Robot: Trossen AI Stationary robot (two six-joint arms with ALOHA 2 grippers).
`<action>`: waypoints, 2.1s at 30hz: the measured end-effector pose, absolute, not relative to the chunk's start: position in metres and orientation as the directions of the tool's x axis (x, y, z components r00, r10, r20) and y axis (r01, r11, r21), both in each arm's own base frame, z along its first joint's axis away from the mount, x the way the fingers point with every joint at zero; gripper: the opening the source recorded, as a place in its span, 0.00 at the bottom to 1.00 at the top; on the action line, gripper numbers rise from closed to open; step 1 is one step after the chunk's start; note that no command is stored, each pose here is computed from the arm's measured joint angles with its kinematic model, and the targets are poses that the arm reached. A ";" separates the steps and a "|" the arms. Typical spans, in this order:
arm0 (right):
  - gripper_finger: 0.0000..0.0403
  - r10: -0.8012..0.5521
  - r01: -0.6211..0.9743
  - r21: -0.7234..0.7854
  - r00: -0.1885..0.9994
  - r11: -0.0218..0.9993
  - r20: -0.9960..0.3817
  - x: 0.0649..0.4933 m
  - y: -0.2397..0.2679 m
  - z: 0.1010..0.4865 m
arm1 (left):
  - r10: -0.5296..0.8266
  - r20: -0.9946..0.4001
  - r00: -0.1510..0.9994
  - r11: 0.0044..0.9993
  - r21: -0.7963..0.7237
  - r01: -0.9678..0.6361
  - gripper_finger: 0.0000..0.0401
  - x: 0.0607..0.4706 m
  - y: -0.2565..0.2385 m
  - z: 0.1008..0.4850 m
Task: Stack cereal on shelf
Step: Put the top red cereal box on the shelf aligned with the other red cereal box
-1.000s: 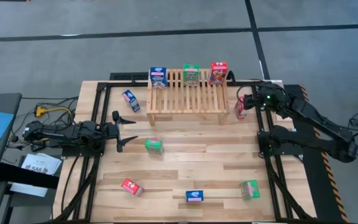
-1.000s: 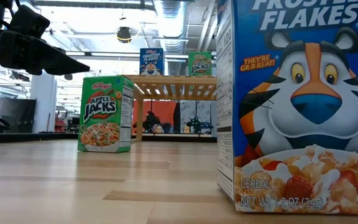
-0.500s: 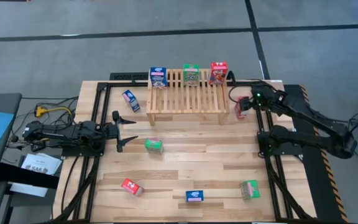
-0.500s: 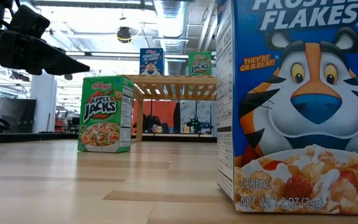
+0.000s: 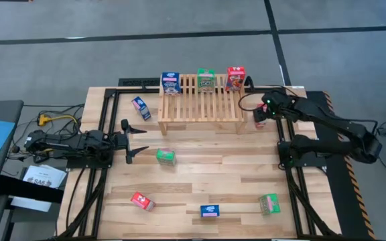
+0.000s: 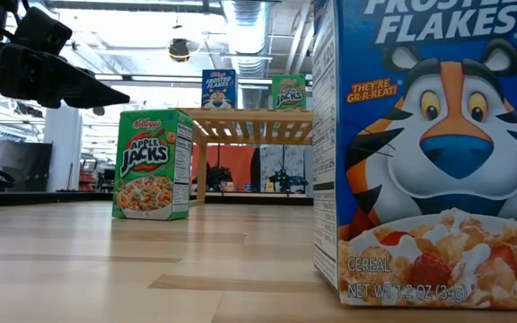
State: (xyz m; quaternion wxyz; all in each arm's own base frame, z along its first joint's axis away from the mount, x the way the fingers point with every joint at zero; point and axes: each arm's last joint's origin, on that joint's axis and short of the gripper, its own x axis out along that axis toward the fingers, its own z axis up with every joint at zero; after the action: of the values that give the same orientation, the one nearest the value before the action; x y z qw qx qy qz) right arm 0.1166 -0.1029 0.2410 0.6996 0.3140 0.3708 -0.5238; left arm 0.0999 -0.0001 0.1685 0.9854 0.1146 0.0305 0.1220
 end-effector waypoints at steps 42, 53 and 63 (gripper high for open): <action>0.43 -0.397 0.941 -0.077 0.065 0.331 -0.916 0.127 -0.106 0.243 | 0.247 -0.032 0.968 0.944 0.233 -0.233 0.76 0.100 0.000 0.169; 0.42 -0.429 0.908 -0.041 0.157 0.417 -0.889 0.135 -0.093 0.306 | 0.247 -0.032 0.968 0.944 0.233 -0.233 0.76 0.100 0.000 0.169; 0.42 -0.473 0.862 -0.050 0.228 0.505 -0.851 0.126 -0.085 0.362 | 0.247 -0.032 0.968 0.944 0.233 -0.233 0.76 0.100 0.000 0.169</action>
State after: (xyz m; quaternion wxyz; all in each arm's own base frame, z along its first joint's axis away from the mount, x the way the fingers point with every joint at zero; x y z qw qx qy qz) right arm 0.1265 -0.0854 0.3618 0.7511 0.2237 0.4341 -0.4443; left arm 0.0999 -0.0001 0.1686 0.9855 0.1143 0.0305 0.1219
